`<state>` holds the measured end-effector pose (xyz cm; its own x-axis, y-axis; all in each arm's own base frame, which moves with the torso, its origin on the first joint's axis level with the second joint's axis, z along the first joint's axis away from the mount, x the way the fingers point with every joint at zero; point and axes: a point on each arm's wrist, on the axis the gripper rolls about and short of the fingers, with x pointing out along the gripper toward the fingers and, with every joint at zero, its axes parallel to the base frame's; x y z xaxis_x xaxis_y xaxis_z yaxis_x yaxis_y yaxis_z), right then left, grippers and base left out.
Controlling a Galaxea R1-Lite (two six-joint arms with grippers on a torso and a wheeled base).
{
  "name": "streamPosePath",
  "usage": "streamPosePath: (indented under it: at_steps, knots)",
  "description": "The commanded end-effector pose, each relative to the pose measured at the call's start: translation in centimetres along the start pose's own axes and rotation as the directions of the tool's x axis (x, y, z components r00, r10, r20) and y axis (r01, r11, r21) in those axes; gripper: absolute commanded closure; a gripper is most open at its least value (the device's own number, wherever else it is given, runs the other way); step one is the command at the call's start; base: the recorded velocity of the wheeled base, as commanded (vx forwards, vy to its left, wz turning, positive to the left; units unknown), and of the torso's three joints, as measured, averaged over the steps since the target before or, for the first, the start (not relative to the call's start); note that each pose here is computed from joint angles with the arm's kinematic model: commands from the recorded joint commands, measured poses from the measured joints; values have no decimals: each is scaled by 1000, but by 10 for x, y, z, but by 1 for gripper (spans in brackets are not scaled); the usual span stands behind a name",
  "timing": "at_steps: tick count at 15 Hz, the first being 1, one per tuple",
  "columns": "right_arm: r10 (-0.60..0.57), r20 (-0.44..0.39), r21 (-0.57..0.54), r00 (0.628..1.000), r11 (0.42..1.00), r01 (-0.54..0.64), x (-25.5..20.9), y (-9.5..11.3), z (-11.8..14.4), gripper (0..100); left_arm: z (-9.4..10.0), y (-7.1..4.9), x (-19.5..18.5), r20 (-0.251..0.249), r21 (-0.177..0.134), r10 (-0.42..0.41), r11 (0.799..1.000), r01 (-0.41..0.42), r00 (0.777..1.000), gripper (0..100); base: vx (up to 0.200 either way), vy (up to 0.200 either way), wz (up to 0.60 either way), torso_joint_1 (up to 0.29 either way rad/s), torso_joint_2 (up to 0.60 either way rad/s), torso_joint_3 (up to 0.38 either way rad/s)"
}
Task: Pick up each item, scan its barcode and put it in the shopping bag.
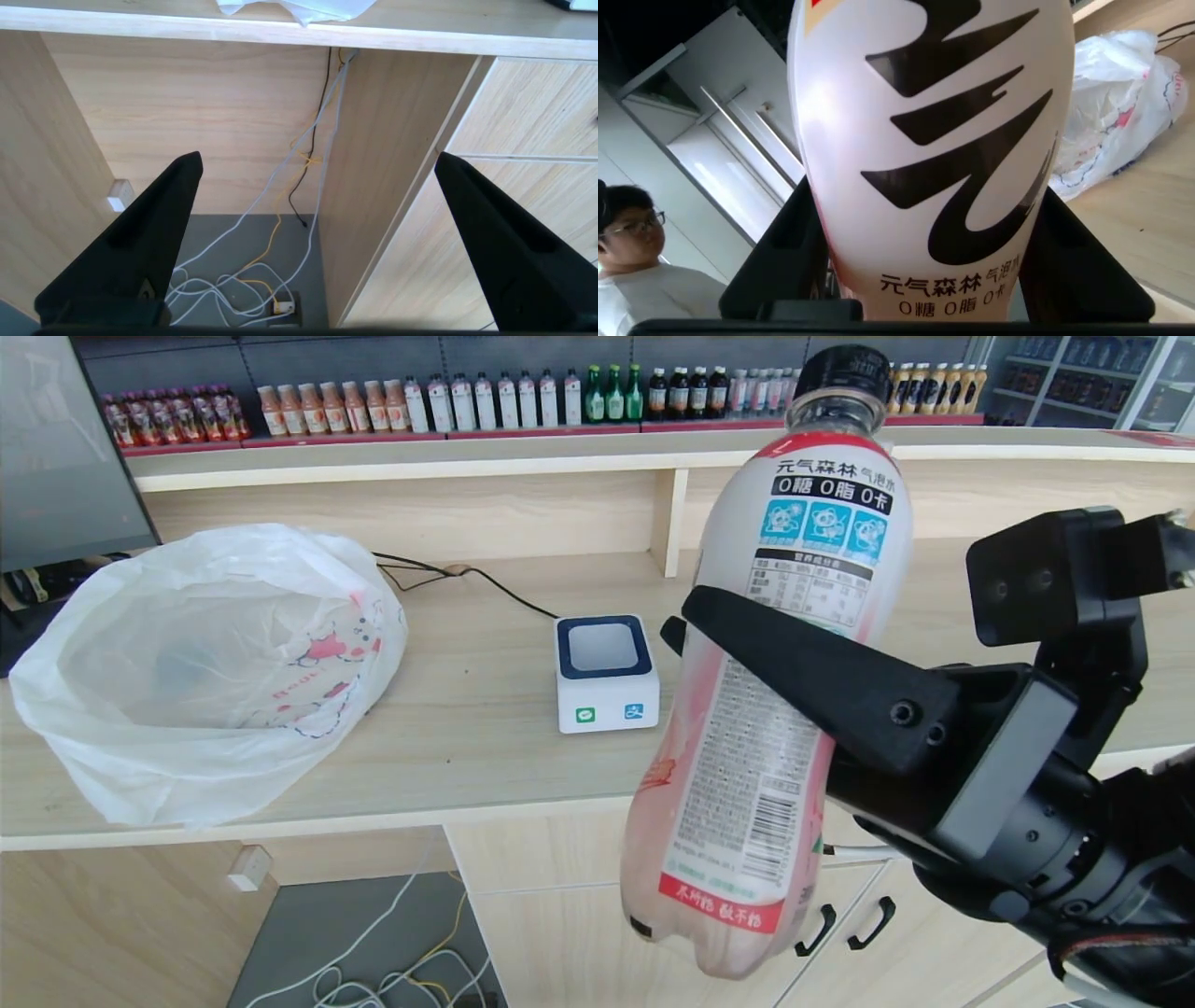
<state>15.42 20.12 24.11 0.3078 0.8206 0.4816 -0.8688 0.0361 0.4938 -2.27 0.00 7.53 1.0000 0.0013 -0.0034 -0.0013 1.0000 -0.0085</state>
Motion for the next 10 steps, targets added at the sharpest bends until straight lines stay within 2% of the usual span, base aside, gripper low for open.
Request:
streamPosePath:
  at_steps: [1,10]
  knots:
    - [0,0,0,1000,1000,0,-1,0,-1,100,0,0,0,0,-1,0,1000,0,1000,0,0,0,0,0,0,0]
    - [22,-4,6,1000,1000,-22,2,4,-3,100,0,0,0,0,-1,0,1000,0,1000,0,0,0,0,0,0,0]
